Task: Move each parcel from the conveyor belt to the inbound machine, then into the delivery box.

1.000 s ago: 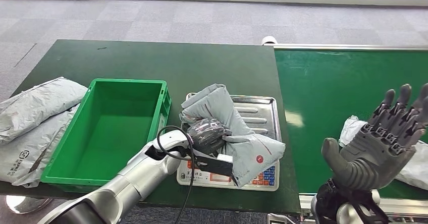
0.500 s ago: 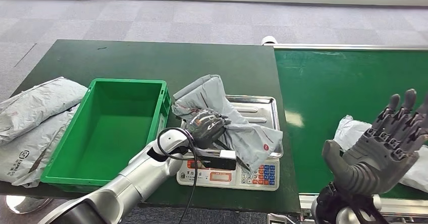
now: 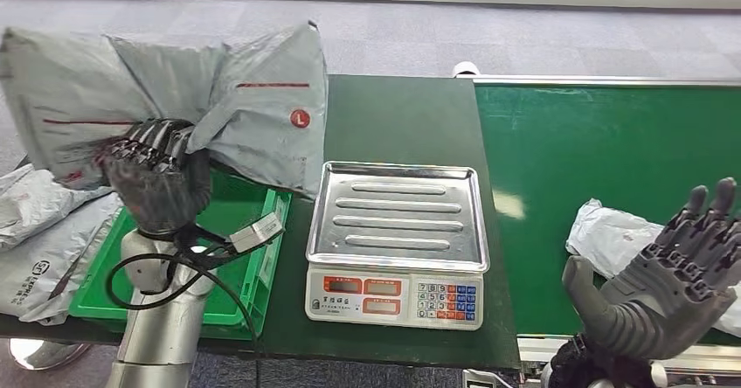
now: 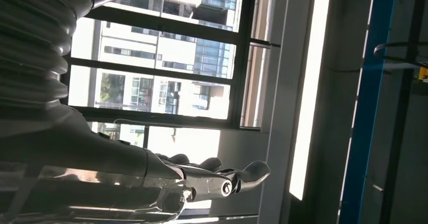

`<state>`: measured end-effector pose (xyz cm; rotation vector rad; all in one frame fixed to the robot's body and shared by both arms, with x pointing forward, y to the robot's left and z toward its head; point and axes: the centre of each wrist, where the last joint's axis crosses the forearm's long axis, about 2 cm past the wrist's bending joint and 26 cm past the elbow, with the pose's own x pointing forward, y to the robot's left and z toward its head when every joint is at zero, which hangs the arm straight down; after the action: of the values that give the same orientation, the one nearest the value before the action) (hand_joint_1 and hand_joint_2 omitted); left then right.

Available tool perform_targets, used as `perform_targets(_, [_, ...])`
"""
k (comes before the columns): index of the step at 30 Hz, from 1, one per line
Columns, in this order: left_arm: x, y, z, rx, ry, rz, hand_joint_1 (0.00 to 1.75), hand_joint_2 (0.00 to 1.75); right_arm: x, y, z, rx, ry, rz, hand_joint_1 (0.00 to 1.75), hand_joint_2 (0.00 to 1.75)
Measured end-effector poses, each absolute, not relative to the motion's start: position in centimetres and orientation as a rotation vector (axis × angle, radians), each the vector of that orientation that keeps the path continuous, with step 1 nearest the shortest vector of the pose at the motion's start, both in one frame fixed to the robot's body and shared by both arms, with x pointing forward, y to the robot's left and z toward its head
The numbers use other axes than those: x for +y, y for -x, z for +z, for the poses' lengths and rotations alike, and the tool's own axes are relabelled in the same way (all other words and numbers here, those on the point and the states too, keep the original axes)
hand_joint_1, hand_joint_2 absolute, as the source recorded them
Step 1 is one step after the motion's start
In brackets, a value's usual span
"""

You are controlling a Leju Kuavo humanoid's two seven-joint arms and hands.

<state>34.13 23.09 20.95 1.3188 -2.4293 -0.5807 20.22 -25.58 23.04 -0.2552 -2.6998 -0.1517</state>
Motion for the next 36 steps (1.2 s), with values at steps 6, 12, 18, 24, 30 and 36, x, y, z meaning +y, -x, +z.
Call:
perform_targets(6, [29.1,-31.4,20.0,-2.182,-1.604,-0.357,1.75,1.75,-25.4,-19.7,22.6,-2.674,0.285,-0.166,0.0,1.75])
perform_targets(12, [31.3,-29.8,19.1,-2.005,-1.701,-0.304,1.75,1.75,-25.3,-19.6,22.4,-2.665,0.289,-0.168,0.0,1.75])
perform_targets(18, [31.0,-29.8,16.5,-1.625,-1.643,-0.22,1.75,1.75,-25.3,-19.4,22.3,-2.66,0.278,-0.153,0.0,1.75])
perform_targets(24, [29.1,-30.6,12.2,-1.301,-1.409,-0.432,1.75,1.75,-25.0,-19.6,22.5,-2.675,0.22,-0.117,0.0,1.75])
perform_targets(30, [27.8,-30.5,10.0,-1.231,-1.296,-0.603,1.75,1.75,-24.9,-19.9,22.8,-2.689,0.186,-0.104,0.0,1.75])
perform_targets(36, [27.0,-30.1,9.0,-1.209,-1.232,-0.715,1.64,1.75,-24.9,-19.9,22.8,-2.688,0.18,-0.099,0.0,1.75])
